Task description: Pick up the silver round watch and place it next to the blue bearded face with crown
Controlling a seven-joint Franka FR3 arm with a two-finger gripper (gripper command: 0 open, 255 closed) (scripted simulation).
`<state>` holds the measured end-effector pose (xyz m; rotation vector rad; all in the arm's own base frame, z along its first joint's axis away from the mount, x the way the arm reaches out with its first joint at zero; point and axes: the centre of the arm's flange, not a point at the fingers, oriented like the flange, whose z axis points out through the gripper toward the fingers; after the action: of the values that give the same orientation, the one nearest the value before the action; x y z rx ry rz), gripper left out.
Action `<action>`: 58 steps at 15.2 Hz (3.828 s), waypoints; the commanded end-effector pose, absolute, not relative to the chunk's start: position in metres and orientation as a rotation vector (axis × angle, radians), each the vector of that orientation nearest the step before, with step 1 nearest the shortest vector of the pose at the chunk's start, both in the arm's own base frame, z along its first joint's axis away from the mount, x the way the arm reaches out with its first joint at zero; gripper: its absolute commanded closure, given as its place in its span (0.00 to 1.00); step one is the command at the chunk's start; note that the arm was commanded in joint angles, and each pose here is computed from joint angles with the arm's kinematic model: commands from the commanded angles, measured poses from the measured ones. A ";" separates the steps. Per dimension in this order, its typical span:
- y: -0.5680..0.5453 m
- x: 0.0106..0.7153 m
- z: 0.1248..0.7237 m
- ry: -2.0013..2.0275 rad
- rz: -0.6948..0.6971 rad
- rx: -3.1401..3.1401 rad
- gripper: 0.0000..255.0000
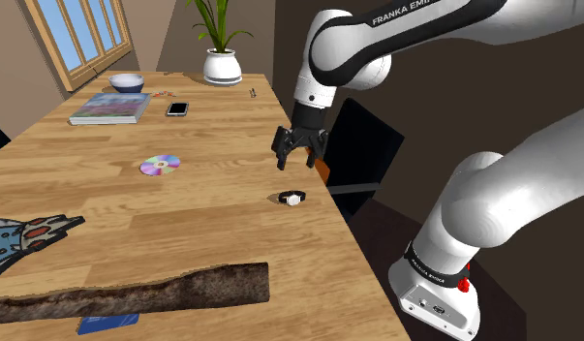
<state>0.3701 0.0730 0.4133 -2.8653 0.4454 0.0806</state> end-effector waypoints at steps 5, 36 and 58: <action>0.093 0.384 0.364 0.545 0.099 -2.821 0.00; 0.101 0.384 0.377 0.545 0.099 -2.821 1.00; 0.211 0.455 0.441 0.545 0.099 -2.821 1.00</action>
<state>0.4467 0.1984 0.4386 -2.8227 0.5434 0.0992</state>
